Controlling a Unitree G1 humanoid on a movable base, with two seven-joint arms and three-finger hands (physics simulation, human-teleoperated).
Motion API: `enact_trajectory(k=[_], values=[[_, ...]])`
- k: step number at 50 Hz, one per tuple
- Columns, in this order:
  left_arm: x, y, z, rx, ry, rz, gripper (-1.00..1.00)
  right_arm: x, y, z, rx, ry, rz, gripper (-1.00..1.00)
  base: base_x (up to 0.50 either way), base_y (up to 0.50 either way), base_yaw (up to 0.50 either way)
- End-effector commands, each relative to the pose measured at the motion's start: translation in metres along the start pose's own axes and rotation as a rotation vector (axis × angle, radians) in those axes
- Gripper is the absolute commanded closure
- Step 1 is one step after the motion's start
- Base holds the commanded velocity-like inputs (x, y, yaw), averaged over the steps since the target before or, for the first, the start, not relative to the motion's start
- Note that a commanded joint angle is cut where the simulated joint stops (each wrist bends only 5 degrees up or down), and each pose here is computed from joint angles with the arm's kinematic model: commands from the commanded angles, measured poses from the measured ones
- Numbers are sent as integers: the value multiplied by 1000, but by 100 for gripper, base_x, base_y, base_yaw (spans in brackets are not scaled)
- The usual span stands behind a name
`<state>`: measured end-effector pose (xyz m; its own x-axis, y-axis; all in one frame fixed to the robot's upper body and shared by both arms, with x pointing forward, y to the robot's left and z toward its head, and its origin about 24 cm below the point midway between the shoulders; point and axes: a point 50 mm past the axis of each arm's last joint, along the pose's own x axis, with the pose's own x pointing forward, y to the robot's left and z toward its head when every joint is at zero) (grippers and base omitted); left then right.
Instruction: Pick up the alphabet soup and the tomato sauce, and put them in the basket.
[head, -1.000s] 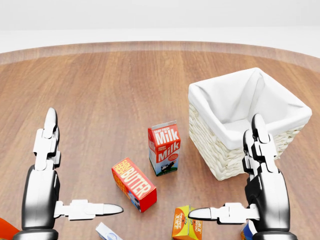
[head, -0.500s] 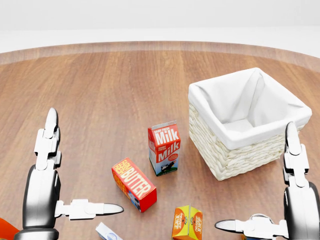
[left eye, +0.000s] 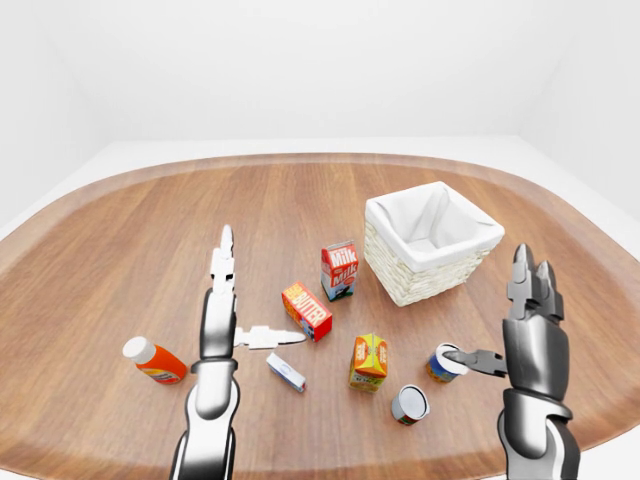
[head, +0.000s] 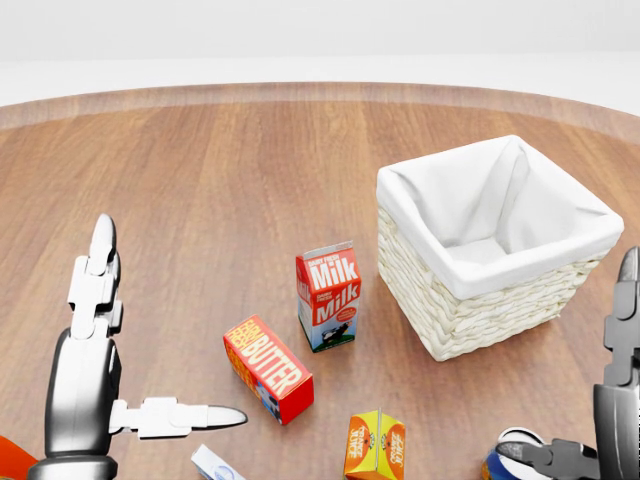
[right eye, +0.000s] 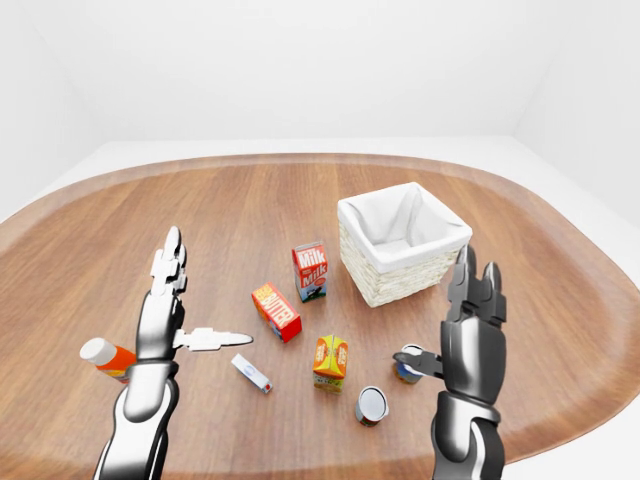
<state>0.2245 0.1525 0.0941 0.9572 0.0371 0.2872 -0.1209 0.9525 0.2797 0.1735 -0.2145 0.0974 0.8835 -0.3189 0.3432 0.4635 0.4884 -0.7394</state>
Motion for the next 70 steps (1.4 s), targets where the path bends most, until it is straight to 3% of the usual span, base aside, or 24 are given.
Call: enact_trajectory(k=[1,7,18,51,70], values=[[0,1,-1,-2,3,3,-100,-2,-4,2,-203,-56,-80,-100,0,0,0],[-1,0,-1,-2,7,2,-100,-8,-2,1,-256,-69,-72,-100,0,0,0],[-1,0,1,-3,-4,1,-100,-15,14,-4,-416,-120,47,-100,0,0,0],[0,0,-1,-3,3,3,-100,-20,22,-9,-476,-138,136,-100,0,0,0],[-2,0,-2,-1,9,2,-100,-25,42,-17,-550,-198,187,-100,0,0,0]])
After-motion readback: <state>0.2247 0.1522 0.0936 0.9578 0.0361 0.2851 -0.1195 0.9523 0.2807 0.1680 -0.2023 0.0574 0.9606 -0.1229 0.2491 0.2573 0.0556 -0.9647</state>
